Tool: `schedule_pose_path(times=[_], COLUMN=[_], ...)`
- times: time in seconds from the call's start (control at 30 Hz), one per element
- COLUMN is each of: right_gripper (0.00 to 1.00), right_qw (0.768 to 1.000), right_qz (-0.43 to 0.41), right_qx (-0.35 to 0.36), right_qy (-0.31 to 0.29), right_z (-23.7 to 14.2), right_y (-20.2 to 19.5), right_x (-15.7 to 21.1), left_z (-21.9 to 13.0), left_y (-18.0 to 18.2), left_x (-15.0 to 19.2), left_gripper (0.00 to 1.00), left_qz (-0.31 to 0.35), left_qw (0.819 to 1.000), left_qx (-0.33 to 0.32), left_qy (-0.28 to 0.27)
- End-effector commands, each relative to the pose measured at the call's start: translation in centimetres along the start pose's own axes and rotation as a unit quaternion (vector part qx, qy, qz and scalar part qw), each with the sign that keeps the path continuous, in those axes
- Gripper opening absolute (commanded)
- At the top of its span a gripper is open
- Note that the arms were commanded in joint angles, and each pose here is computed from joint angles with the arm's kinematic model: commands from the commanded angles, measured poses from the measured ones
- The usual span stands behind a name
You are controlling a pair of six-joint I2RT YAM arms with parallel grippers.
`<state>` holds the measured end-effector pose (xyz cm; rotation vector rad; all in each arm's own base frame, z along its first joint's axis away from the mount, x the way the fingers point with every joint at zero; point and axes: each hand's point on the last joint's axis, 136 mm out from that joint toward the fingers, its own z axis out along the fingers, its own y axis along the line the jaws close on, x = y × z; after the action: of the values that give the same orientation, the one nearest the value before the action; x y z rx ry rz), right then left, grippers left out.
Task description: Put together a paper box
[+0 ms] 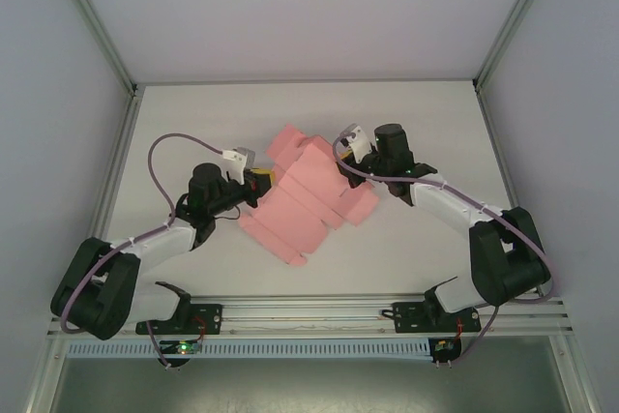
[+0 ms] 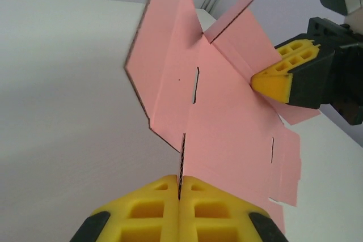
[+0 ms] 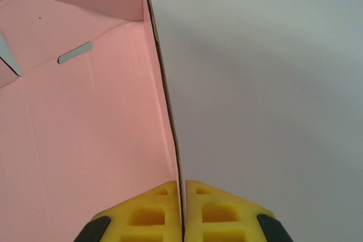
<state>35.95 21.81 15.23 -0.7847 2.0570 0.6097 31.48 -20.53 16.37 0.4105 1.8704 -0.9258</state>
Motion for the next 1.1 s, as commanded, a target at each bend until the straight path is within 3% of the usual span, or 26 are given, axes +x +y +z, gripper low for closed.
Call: schedule_pose_path(times=[0.0,0.27,0.4,0.7,0.8,1.0,1.07], right_gripper=[0.00,0.00,0.00,0.00,0.00,0.00,0.00], right_qw=[0.995,0.997,0.995,0.982,0.973,0.960,0.957], right_qz=[0.040,-0.008,-0.048,-0.163,-0.208,-0.255,-0.269], right_qx=[0.075,0.063,0.074,0.073,0.081,0.090,0.085], right_qy=[-0.049,-0.053,-0.051,-0.063,-0.063,-0.069,-0.063], right_z=[-1.2,-1.5,-1.4,-1.6,-1.8,-1.7,-1.4], right_y=[-4.0,-2.1,-0.8,2.7,3.7,4.6,5.1], right_x=[-3.4,-4.1,-4.2,-4.1,-4.1,-3.7,-3.2], left_z=[-0.7,-0.1,1.6,5.3,6.8,8.8,9.4], left_y=[-0.3,-1.8,-3.0,-3.0,-3.6,-3.7,-4.0], left_x=[1.4,1.4,2.3,4.2,5.2,4.6,5.3], left_gripper=[0.00,0.00,0.00,0.00,0.00,0.00,0.00], left_qz=[0.023,0.079,0.157,0.212,0.212,0.165,0.170], left_qw=[1.000,0.996,0.984,0.964,0.963,0.978,0.977], left_qx=[-0.004,-0.016,-0.042,-0.100,-0.084,-0.092,-0.083], left_qy=[0.011,0.035,0.071,0.127,0.142,0.090,0.101])
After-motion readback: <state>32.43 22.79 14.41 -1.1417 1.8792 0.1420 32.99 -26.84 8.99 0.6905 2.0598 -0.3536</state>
